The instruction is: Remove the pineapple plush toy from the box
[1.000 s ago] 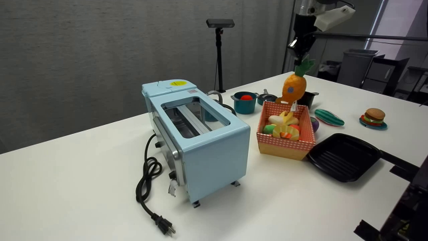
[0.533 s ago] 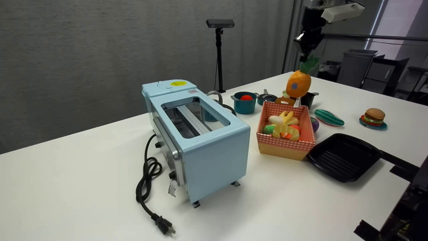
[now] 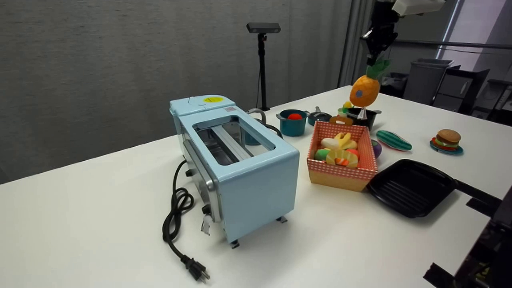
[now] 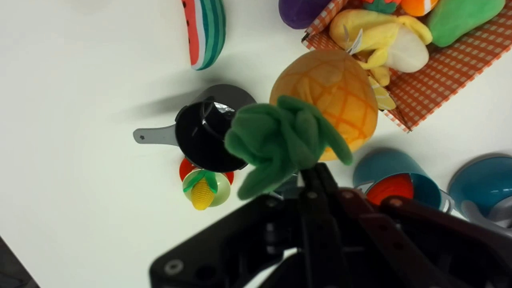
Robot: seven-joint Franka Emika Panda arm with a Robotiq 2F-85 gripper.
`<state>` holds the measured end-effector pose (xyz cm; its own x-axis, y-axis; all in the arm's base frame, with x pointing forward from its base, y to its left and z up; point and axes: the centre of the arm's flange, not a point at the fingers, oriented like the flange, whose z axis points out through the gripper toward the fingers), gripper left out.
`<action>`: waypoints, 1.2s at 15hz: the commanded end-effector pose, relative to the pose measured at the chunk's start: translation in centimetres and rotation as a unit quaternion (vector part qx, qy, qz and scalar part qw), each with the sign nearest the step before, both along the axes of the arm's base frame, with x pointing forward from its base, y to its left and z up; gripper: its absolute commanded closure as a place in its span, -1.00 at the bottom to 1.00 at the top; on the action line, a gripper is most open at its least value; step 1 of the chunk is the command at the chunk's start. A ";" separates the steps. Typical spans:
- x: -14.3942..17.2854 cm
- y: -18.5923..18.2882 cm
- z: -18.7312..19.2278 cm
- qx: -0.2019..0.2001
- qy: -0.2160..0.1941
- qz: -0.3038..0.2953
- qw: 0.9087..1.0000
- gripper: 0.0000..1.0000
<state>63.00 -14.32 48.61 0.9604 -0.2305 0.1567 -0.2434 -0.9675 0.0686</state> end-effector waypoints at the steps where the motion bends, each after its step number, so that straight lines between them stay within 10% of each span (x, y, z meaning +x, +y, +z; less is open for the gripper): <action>1: 1.3 -1.5 1.0 0.010 0.003 -0.004 1.000 1.00; 6: 1.9 -1.8 1.1 0.012 0.009 -0.009 1.000 1.00; 8: 2.0 -1.6 1.2 0.013 0.018 -0.007 1.000 0.44; 18: 2.2 -0.3 1.0 0.013 0.025 0.002 1.000 -0.85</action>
